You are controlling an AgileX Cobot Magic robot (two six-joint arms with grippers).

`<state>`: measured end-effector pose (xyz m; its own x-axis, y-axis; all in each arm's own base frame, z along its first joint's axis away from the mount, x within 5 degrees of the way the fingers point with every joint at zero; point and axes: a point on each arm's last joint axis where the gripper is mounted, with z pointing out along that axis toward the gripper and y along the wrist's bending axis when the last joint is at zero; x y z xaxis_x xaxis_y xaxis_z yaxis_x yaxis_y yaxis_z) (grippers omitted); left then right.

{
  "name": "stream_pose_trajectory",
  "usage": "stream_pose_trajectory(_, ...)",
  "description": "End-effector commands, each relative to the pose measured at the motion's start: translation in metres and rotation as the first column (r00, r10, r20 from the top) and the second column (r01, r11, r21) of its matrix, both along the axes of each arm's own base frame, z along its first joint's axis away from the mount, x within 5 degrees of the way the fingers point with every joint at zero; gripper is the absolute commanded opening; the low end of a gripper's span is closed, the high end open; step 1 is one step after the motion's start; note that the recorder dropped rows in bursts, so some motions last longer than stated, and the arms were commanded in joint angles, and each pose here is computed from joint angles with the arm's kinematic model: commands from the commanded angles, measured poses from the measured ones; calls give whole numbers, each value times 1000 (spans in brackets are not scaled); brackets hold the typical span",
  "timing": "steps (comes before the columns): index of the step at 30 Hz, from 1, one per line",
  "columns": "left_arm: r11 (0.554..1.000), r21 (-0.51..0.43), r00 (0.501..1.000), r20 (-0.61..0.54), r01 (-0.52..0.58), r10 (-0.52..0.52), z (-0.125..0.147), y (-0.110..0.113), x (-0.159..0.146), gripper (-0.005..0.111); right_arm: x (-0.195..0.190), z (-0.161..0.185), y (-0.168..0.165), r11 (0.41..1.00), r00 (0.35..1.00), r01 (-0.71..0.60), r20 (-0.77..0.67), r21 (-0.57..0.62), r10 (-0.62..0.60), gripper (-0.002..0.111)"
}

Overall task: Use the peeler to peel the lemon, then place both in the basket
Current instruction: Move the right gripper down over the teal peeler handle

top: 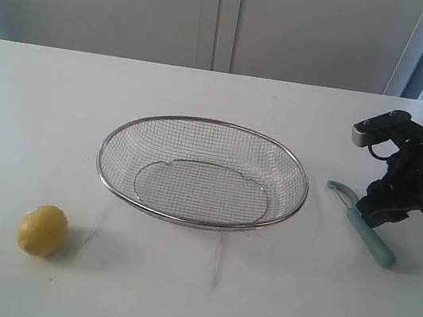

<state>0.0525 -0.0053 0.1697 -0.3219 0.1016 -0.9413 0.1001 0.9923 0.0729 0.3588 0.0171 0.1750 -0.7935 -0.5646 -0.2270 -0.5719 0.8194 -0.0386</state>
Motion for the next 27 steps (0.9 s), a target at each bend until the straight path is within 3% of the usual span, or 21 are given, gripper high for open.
stream_pose_trajectory(1, 1000, -5, 1000, 4, -2, 2, -1, 0, 0, 0, 1, -2, 4, 1000, 1000, 2, -2, 23, -2, 47)
stream_pose_trajectory(27, 1000, -5, 1000, 4, -2, 2, -1, 0, 0, 0, 2, -24, 7, 1000, 998, -12, -66, 15, 13, 47)
